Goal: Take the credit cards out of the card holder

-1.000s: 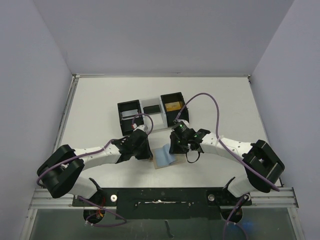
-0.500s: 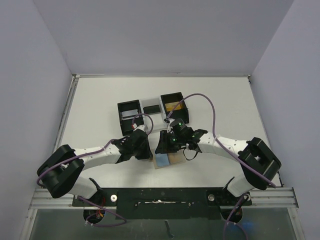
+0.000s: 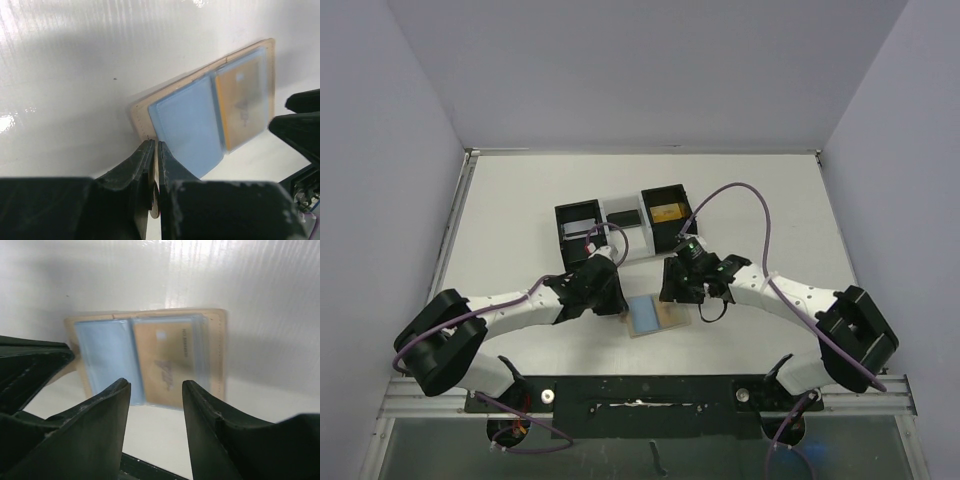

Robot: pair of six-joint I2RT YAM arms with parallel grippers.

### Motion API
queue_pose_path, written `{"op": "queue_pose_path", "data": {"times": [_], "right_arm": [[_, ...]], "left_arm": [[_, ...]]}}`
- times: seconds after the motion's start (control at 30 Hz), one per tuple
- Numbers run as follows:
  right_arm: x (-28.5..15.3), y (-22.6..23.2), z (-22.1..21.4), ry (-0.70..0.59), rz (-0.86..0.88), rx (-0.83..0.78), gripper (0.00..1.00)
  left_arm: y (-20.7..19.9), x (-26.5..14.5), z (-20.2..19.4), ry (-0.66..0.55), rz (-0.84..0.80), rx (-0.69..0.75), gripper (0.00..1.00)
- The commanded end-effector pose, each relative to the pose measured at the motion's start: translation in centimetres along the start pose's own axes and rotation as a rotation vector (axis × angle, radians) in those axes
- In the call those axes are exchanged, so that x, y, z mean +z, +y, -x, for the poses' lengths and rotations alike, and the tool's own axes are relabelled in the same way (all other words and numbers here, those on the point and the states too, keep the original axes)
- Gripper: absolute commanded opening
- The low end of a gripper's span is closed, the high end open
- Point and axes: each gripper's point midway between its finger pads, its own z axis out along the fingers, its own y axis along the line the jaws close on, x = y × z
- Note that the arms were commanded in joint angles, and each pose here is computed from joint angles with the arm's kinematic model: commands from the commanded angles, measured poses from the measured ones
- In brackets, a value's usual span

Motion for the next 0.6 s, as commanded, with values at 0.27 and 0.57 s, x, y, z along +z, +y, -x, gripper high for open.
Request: {"op": "queue_pose_path", "data": {"times": [0.27, 0.57], "right_arm": [[2.0, -1.2, -0.7, 0.039, -0.156, -0.070, 0.47], [3.0, -0.8, -1.8, 0.079, -0.155, -0.089, 0.41]], "left_arm": [[-2.3, -0.4, 1.8, -0.035, -0.060, 0.014, 0.06], [-2.2, -0.1, 1.5, -0.022, -0.060, 0.014, 0.06]]}}
